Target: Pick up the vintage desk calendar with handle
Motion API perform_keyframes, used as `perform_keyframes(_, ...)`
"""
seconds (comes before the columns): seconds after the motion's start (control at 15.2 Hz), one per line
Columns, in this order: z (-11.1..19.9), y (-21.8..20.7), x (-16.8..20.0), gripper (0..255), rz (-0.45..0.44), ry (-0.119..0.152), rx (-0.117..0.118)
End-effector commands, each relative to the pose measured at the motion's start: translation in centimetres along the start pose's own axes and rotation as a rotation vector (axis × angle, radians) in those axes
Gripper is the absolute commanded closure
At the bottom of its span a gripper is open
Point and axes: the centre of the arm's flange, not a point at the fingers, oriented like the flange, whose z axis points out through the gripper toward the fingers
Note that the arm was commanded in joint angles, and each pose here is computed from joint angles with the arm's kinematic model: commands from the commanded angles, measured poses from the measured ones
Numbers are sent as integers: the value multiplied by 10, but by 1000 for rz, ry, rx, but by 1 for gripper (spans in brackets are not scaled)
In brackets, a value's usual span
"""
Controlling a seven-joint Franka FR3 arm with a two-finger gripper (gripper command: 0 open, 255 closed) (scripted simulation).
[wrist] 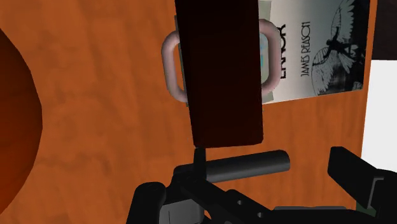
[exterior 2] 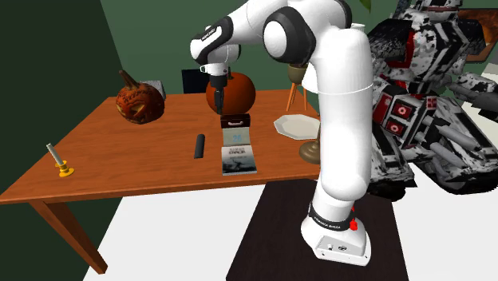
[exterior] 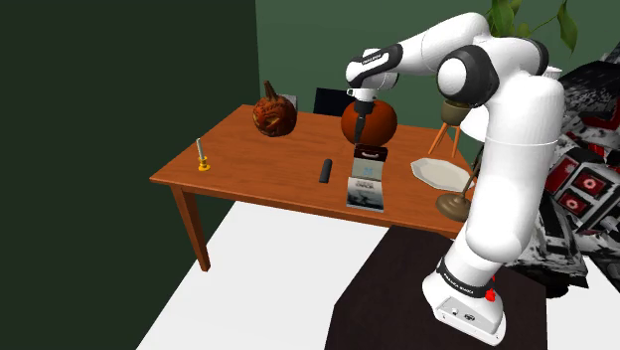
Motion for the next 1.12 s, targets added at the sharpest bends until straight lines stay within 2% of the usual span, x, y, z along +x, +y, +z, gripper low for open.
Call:
perform_keyframes(0.0,12,20,3,0,-23,-5,15)
perform_keyframes(0.59,51,25,3,0,-23,-5,15)
perform_keyframes(0.66,51,25,4,255,-23,-5,15)
perform_keyframes(1.06,51,25,3,255,-23,-5,15)
